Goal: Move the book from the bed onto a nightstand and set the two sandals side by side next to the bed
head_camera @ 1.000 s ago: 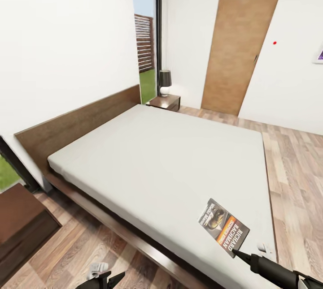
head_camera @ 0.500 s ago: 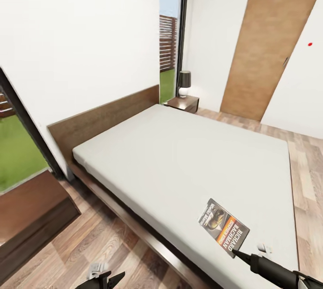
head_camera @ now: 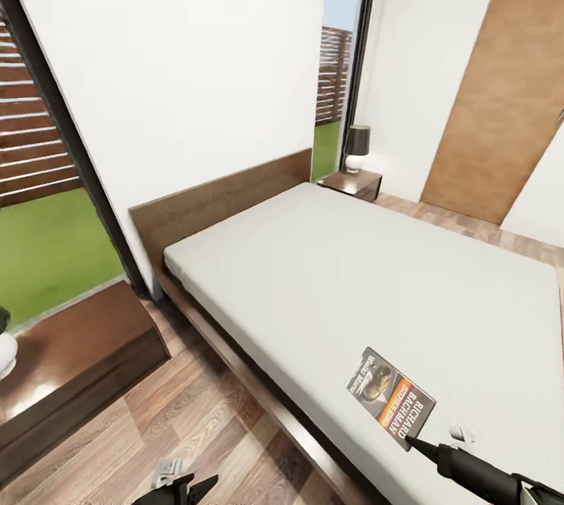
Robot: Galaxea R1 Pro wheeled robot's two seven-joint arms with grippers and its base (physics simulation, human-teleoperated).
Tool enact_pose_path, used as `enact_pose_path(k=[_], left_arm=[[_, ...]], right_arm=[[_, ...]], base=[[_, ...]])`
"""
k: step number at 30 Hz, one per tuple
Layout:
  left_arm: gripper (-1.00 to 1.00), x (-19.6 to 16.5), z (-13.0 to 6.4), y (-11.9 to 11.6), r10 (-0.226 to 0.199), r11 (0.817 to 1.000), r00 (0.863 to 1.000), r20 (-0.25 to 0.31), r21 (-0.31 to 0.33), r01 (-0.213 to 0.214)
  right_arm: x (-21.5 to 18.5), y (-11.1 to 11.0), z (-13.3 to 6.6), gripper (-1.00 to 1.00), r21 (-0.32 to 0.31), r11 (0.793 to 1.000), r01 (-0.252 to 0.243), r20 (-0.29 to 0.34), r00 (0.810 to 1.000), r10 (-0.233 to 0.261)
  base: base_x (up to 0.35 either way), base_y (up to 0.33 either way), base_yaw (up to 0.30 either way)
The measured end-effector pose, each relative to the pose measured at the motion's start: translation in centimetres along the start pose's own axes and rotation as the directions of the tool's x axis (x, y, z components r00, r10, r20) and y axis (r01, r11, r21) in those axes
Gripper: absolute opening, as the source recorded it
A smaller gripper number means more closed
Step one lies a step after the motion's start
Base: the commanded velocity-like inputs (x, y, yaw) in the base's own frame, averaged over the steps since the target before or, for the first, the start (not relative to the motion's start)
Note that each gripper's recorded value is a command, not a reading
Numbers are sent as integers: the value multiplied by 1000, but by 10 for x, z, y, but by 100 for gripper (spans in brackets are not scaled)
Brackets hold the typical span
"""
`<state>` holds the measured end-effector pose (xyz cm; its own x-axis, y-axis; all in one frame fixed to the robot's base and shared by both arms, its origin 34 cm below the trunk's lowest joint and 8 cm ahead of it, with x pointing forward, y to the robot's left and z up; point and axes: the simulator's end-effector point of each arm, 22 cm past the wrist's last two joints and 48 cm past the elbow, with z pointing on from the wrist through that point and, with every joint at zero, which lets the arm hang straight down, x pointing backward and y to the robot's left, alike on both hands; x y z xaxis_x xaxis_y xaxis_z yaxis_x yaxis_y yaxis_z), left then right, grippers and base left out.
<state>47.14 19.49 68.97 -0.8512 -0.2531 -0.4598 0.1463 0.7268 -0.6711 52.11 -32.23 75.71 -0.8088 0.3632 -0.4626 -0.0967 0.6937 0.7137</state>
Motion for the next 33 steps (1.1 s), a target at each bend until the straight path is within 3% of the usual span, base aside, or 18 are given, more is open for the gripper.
enact_pose_path(k=[33], left_arm=[[100,0,0,1,0,1000,1000,0,-1,0]], right_arm=[[0,0,0,-100,0,1000,1,-1,1000,-1]], base=[[0,0,280]])
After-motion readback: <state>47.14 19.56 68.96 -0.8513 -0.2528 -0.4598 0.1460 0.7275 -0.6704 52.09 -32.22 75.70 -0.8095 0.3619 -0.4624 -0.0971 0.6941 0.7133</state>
